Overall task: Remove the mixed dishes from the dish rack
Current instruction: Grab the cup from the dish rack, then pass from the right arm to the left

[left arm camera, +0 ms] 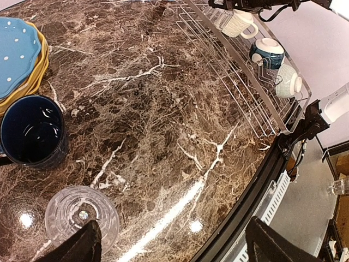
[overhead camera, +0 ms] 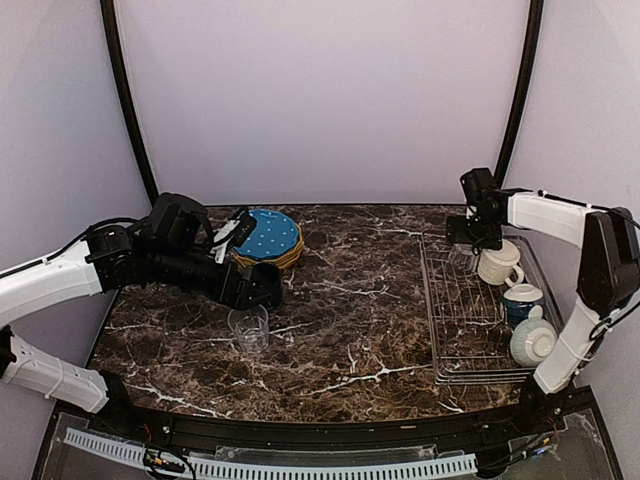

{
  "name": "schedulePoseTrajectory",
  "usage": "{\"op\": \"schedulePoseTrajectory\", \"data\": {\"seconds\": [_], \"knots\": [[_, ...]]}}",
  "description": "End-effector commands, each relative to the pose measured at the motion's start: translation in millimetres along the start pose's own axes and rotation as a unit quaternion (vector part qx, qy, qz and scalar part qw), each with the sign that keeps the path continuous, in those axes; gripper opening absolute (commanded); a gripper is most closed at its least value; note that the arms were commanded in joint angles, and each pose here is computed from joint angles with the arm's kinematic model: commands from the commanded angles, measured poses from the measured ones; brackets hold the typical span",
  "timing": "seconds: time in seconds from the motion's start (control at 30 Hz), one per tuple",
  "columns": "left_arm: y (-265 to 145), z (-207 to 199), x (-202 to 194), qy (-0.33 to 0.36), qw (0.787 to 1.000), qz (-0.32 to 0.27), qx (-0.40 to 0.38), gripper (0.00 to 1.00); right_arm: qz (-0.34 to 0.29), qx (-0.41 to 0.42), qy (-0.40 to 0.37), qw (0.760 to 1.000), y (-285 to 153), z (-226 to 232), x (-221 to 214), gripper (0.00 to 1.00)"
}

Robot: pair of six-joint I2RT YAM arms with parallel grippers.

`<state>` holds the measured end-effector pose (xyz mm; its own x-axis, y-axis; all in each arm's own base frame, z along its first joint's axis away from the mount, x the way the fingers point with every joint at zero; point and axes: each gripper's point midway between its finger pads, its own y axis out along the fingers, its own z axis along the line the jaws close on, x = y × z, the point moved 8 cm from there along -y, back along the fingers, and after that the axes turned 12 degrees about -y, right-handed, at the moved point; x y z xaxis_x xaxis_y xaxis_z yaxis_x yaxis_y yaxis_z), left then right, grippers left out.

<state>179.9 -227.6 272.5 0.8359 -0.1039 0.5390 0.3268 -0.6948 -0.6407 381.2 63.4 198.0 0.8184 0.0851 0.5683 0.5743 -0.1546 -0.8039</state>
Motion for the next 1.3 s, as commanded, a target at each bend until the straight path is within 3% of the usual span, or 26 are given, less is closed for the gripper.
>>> {"op": "schedulePoseTrajectory", "data": {"seconds": [0.0,0.07,0.27,0.43,0.67,0.8,0.87,0.97,1.03,1.13,1.27], "knots": [[-4.5,-10.8,5.8,-0.001,1.0,-0.006,-0.025,0.92,0.02,0.009,-0.004,1.0,24.7,6.0,-12.6,0.9],[-5.7,-10.9,5.9,-0.002,1.0,-0.007,-0.025,0.93,0.026,0.013,-0.006,1.0,29.3,8.1,-13.8,0.85],[-7.4,-11.8,7.4,-0.006,1.0,-0.011,-0.024,0.94,0.002,0.023,-0.006,1.0,7.4,4.7,-5.0,0.59],[-3.2,-13.2,10.2,-0.008,1.0,-0.011,-0.028,0.94,-0.056,0.039,-0.002,0.998,-42.0,-4.9,2.0,0.4],[4.5,-17.8,12.0,-0.017,0.998,-0.005,-0.055,0.95,-0.201,0.144,0.027,0.969,-106.3,-10.2,-17.5,0.29],[6.9,-23.0,14.1,-0.024,0.996,-0.007,-0.083,0.95,-0.295,0.284,0.061,0.91,-137.2,1.5,-33.0,0.18],[6.4,-28.2,17.0,-0.025,0.994,-0.015,-0.107,0.95,-0.365,0.372,0.073,0.85,-157.5,9.2,-35.6,0.17],[4.2,-35.6,20.7,-0.025,0.989,-0.026,-0.143,0.95,-0.406,0.491,0.064,0.768,-177.8,23.8,-41.2,0.13],[2.3,-41.7,25.9,-0.026,0.984,-0.04,-0.169,0.95,-0.402,0.54,0.044,0.738,-185.8,38.5,-38.2,0.08],[1.1,-51.9,35.0,-0.033,0.973,-0.067,-0.219,0.95,-0.386,0.587,0.013,0.712,-198.5,69.2,-33.9,0.0],[1.2,-60.6,41.6,-0.047,0.948,-0.103,-0.296,0.95,-0.379,0.649,-0.004,0.66,-217.3,113.8,-42.5,0.0]]}}
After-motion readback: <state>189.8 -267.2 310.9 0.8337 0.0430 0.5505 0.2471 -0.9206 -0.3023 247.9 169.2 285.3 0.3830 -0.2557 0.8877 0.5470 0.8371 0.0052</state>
